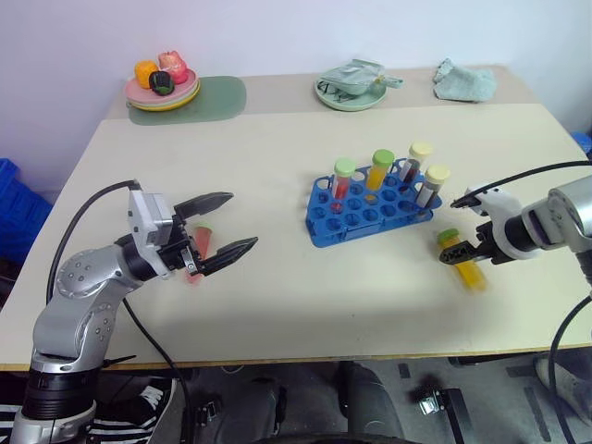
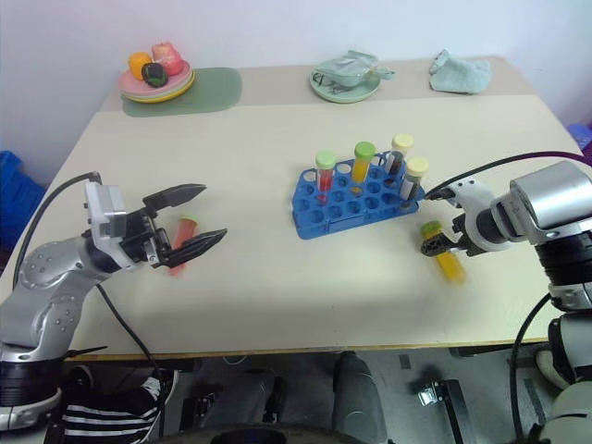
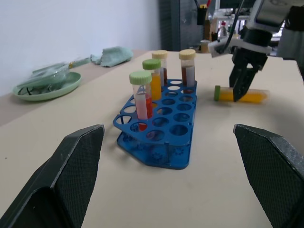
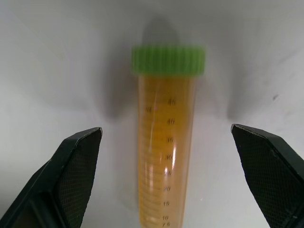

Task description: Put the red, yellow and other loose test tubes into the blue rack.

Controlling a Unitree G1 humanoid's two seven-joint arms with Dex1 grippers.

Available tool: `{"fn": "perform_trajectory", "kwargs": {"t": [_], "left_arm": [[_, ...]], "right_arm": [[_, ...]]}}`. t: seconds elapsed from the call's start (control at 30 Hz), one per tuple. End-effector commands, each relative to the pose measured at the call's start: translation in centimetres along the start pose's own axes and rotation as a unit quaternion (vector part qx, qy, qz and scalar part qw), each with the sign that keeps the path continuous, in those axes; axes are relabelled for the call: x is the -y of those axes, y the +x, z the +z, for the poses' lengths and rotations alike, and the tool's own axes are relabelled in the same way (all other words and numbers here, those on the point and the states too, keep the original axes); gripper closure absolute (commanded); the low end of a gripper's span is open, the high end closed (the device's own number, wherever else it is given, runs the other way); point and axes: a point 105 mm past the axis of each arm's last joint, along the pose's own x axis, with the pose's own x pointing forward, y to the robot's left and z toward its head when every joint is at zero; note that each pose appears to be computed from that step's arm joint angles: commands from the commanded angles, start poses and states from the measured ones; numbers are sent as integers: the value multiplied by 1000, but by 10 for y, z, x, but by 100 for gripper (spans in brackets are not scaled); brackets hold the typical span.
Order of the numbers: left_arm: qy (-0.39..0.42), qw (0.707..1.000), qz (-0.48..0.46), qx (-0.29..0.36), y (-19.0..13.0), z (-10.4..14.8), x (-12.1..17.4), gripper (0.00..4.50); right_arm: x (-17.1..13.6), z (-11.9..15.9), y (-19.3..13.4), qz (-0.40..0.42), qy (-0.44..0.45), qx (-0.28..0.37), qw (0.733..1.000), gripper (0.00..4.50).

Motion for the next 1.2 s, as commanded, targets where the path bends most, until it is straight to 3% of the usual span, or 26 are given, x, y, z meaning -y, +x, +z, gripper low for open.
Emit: {"fn": "perform_trajectory", "kwargs": {"t": [0.03,0.2,0.23,0.3,0.5,0.73,0.83,0.93,1.03,1.13,1.2], "left_arm": [[19,1000,-3,13,-1,11,1,0],[18,1000,-4,12,-1,11,1,0],[19,1000,-4,12,-1,11,1,0],[19,1000,-4,11,-2,12,0,0],[18,1000,-3,9,-3,11,0,0],[20,1000,-4,8,-3,11,-1,0],[20,1000,-4,8,-4,11,-2,0],[21,1000,-4,7,-4,9,-3,0],[23,1000,-6,7,-4,9,-6,0],[25,1000,-8,8,-2,10,-10,0],[30,999,-14,8,0,12,-12,0]], "right_arm": [[-1,0,-6,0,-7,9,1000,6],[-2,-1,-3,2,-2,8,1000,6],[-3,-1,-2,4,-1,8,1000,29],[-5,-2,0,4,-3,6,1000,94],[-6,-5,3,1,-6,7,1000,374],[-17,-6,-10,35,-38,18,999,376],[-48,-25,-30,156,-68,2,985,376],[-70,-20,-44,191,-207,93,955,376],[-93,4,-63,232,-269,249,901,376],[-95,11,-63,225,-261,328,879,376],[-98,26,-65,195,-256,414,851,376]]}}
